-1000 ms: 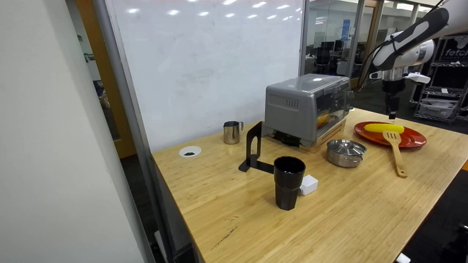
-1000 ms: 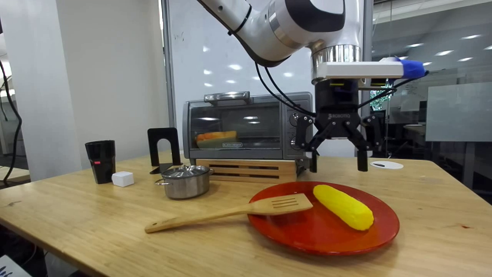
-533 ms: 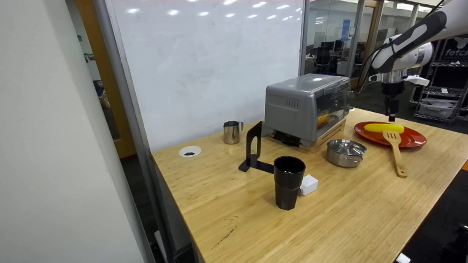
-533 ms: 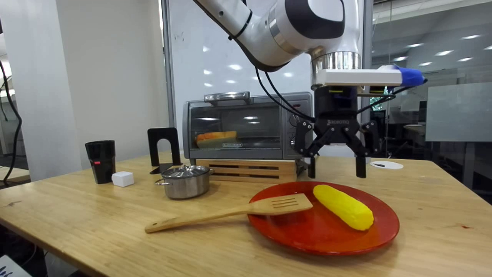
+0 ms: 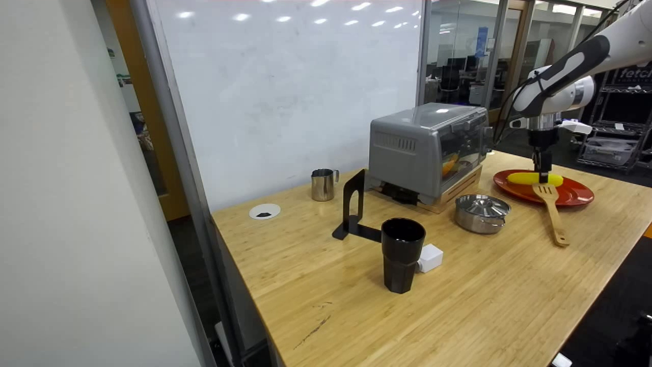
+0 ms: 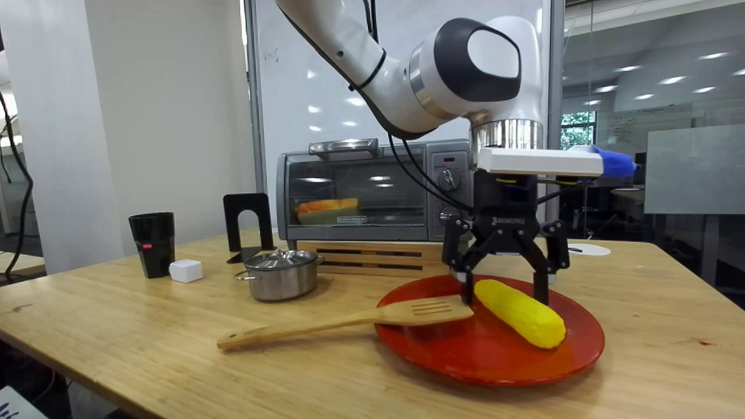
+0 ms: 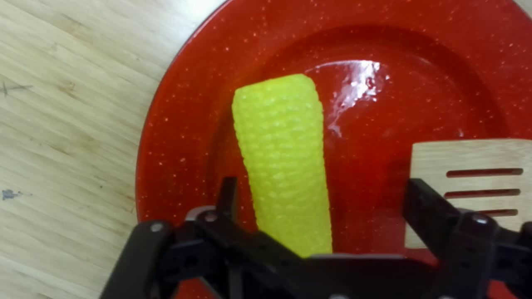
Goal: Take the maize cob toy from the plate and place it on the table
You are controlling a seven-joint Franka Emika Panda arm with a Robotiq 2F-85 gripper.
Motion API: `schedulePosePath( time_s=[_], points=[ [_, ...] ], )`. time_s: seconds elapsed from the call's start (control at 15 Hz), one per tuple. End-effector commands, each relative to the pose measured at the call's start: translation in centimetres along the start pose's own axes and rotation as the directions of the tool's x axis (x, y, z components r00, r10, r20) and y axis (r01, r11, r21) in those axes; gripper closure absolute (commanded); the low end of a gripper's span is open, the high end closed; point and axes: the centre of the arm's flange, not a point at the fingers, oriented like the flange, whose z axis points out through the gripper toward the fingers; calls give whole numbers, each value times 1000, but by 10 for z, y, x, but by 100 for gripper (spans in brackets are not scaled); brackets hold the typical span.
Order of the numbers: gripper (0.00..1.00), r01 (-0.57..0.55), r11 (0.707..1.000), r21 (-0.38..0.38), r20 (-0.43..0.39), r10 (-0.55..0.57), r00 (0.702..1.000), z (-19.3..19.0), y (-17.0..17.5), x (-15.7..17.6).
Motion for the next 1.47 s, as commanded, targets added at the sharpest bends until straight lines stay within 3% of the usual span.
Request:
schedulePosePath(
  time_s=[0.0, 1.0, 1.07, 1.13, 1.4],
  points=[
    [0, 34, 998, -49, -21, -36, 999, -2, 5, 3],
    [0, 35, 995, -89, -34, -38, 999, 2, 9, 12],
    [25, 35, 995, -90, -34, -38, 999, 3, 9, 13],
    [27, 36, 995, -90, -34, -39, 999, 4, 9, 14],
    [56, 34, 995, -91, -30, -37, 999, 7, 9, 17]
  ],
)
